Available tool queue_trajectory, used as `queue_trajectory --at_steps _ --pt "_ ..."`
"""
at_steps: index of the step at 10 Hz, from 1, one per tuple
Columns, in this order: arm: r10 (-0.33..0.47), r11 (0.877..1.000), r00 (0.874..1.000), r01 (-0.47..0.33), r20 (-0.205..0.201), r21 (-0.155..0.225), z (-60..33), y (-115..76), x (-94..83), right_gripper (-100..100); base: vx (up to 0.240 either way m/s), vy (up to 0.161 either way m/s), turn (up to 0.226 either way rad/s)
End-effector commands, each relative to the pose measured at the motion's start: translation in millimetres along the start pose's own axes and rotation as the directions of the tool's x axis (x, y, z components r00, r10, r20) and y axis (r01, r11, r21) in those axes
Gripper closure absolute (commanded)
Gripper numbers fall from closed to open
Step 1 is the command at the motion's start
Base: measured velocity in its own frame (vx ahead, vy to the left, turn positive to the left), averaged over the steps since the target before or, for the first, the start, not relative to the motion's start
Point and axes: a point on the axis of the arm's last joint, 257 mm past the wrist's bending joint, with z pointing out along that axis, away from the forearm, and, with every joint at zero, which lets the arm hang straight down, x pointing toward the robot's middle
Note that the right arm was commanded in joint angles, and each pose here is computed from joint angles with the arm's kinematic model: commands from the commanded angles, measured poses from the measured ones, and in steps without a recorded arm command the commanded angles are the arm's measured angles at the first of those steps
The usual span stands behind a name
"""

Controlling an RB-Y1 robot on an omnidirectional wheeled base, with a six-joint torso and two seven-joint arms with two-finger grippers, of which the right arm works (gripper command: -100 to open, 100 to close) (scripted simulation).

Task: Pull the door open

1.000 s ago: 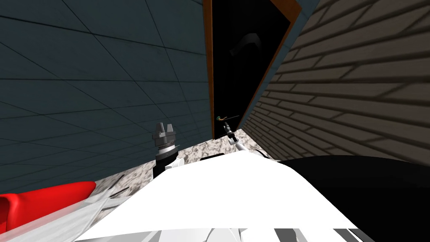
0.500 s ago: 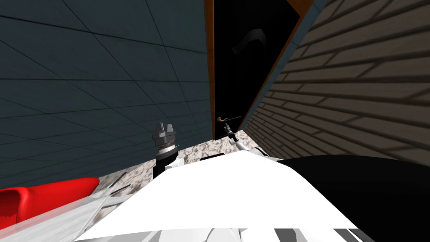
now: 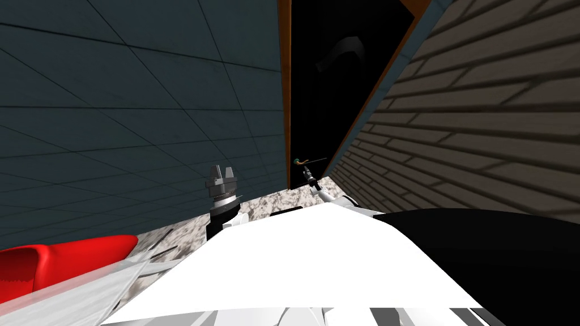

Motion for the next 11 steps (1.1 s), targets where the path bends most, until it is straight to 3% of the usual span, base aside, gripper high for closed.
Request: queue_trajectory --at_steps 1,6,7,8,10,11 --pt "-0.007 1.0 1.0 0.007 0.001 0.013 0.2 -4.4 -2.6 -100 0.026 -0.019 0.034" --pt "-0.017 0.999 1.0 0.017 0.004 0.035 -0.4 -11.3 -7.7 -100 0.023 -0.02 0.03" --pt "-0.016 0.999 0.999 0.014 0.043 0.041 -9.4 -14.8 -30.7 -100 0.055 0.019 0.237" --pt "-0.019 0.996 0.998 0.014 0.052 0.084 -17.8 -31.2 -34.6 -100 0.075 0.023 0.184" --pt "-0.016 0.999 0.999 0.014 0.043 0.041 -9.4 -14.8 -30.7 -100 0.022 0.011 -0.005" --pt "-0.016 0.999 0.997 0.012 0.08 0.047 -18.6 -17.5 -52.3 -100 0.046 0.023 0.267"
